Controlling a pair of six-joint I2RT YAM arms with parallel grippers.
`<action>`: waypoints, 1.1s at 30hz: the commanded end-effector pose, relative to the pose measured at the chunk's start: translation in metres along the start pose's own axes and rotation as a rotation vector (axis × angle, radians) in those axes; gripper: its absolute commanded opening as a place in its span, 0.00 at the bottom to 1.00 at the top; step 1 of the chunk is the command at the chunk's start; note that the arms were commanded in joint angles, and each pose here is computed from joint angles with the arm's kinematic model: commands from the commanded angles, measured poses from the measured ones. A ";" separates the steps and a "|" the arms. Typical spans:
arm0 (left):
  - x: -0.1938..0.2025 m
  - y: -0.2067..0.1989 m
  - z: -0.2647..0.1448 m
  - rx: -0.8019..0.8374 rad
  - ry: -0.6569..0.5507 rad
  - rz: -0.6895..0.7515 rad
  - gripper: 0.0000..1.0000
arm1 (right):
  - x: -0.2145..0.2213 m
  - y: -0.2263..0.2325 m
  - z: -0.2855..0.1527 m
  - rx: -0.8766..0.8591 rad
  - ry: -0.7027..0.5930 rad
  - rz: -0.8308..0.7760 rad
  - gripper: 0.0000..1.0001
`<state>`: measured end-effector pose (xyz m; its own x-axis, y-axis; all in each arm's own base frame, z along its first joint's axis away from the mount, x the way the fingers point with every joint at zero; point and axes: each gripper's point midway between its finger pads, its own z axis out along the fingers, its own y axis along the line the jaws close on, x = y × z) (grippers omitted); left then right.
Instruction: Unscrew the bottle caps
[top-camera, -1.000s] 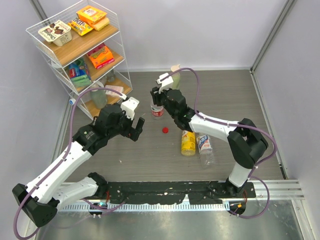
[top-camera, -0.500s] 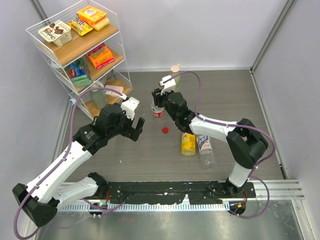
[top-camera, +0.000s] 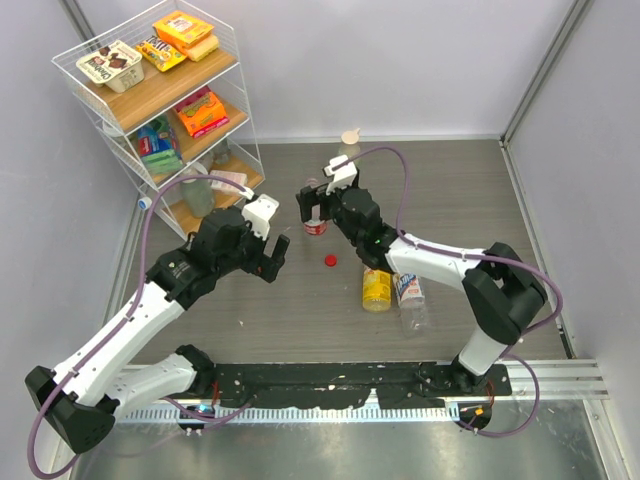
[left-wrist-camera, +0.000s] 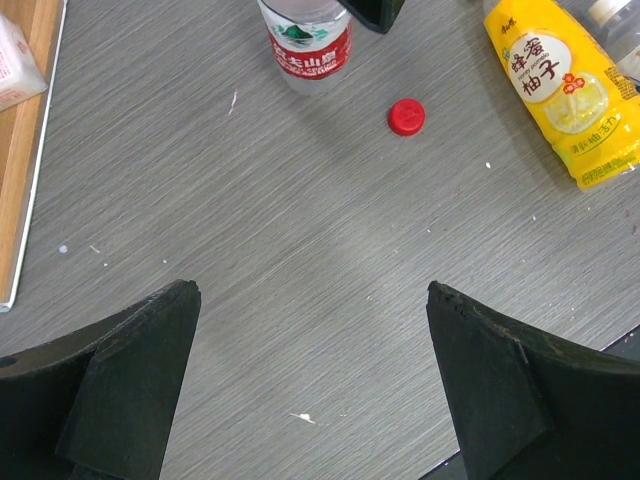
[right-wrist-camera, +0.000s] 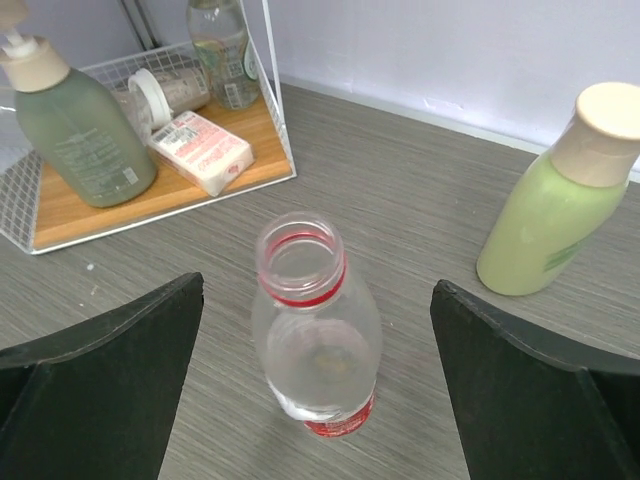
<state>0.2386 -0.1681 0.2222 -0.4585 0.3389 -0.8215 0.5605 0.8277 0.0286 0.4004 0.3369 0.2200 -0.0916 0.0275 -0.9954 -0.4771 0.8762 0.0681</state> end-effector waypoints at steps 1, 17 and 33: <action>-0.009 0.002 -0.001 -0.016 -0.027 -0.018 1.00 | -0.053 0.008 -0.015 -0.039 -0.120 0.061 1.00; -0.010 -0.002 -0.001 0.010 -0.030 -0.021 1.00 | -0.113 -0.010 -0.054 0.031 -0.175 0.144 1.00; -0.011 -0.007 -0.002 0.037 -0.030 -0.022 1.00 | -0.082 -0.070 -0.095 0.275 0.067 0.148 0.98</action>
<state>0.2367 -0.1712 0.2208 -0.4663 0.3356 -0.8185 0.5700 0.8216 0.0122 0.3607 0.2526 0.2989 -0.1584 0.1227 -0.9797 -0.2790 0.9463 0.1636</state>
